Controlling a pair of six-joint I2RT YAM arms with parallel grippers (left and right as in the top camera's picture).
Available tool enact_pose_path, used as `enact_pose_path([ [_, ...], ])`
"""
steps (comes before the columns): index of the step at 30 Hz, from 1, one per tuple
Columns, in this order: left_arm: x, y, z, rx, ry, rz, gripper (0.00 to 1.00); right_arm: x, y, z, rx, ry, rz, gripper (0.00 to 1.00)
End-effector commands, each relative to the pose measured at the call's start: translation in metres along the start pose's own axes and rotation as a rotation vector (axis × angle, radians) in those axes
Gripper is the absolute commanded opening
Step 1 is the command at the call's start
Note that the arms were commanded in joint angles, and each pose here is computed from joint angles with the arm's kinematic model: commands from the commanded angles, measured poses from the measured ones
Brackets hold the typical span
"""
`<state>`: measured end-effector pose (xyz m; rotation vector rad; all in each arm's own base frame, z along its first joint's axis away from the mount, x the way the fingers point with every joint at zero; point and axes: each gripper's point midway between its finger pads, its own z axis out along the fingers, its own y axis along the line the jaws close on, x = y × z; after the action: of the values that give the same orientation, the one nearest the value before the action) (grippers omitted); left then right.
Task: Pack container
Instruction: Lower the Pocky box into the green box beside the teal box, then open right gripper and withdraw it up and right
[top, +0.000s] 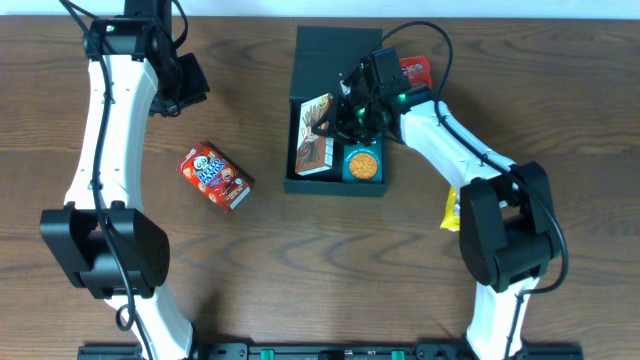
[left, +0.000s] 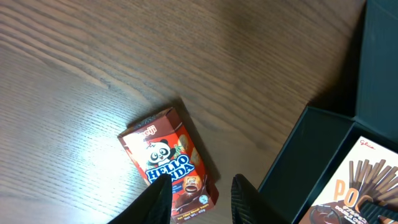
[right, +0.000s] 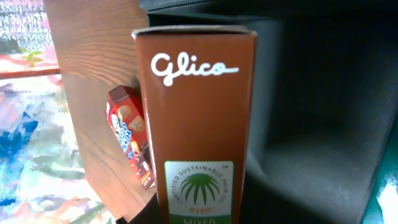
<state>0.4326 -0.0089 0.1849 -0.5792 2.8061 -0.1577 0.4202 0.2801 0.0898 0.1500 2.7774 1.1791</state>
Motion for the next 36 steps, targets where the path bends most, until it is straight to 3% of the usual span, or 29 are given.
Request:
enact_pose_path([
  [1, -0.002, 0.001, -0.001, 0.009, 0.001, -0.019, 0.33, 0.013, 0.001, 0.013, -0.002, 0.043, 0.009, 0.17],
  [8, -0.002, 0.001, -0.001, 0.009, 0.001, -0.019, 0.33, 0.019, -0.004, 0.023, -0.003, 0.077, 0.035, 0.18],
  [9, -0.002, 0.001, -0.001, 0.009, 0.001, -0.019, 0.33, 0.019, -0.006, 0.024, -0.002, 0.079, 0.037, 0.25],
  [11, -0.002, 0.001, -0.001, 0.009, 0.001, -0.019, 0.33, 0.019, -0.007, 0.025, 0.002, 0.08, 0.038, 0.65],
  [14, -0.002, 0.001, -0.001, 0.009, 0.001, -0.019, 0.33, 0.015, -0.011, 0.024, 0.02, 0.062, 0.024, 0.79],
  [29, -0.003, 0.0, -0.001, 0.011, -0.004, -0.018, 0.34, 0.005, -0.033, 0.015, 0.087, 0.027, 0.045, 0.7],
  [34, -0.003, 0.0, -0.001, 0.011, -0.006, -0.017, 0.35, -0.001, -0.015, 0.0, 0.086, -0.002, -0.075, 0.61],
  [36, -0.003, 0.0, -0.001, 0.011, -0.006, -0.017, 0.35, -0.01, -0.012, -0.015, 0.137, -0.057, -0.121, 0.49],
])
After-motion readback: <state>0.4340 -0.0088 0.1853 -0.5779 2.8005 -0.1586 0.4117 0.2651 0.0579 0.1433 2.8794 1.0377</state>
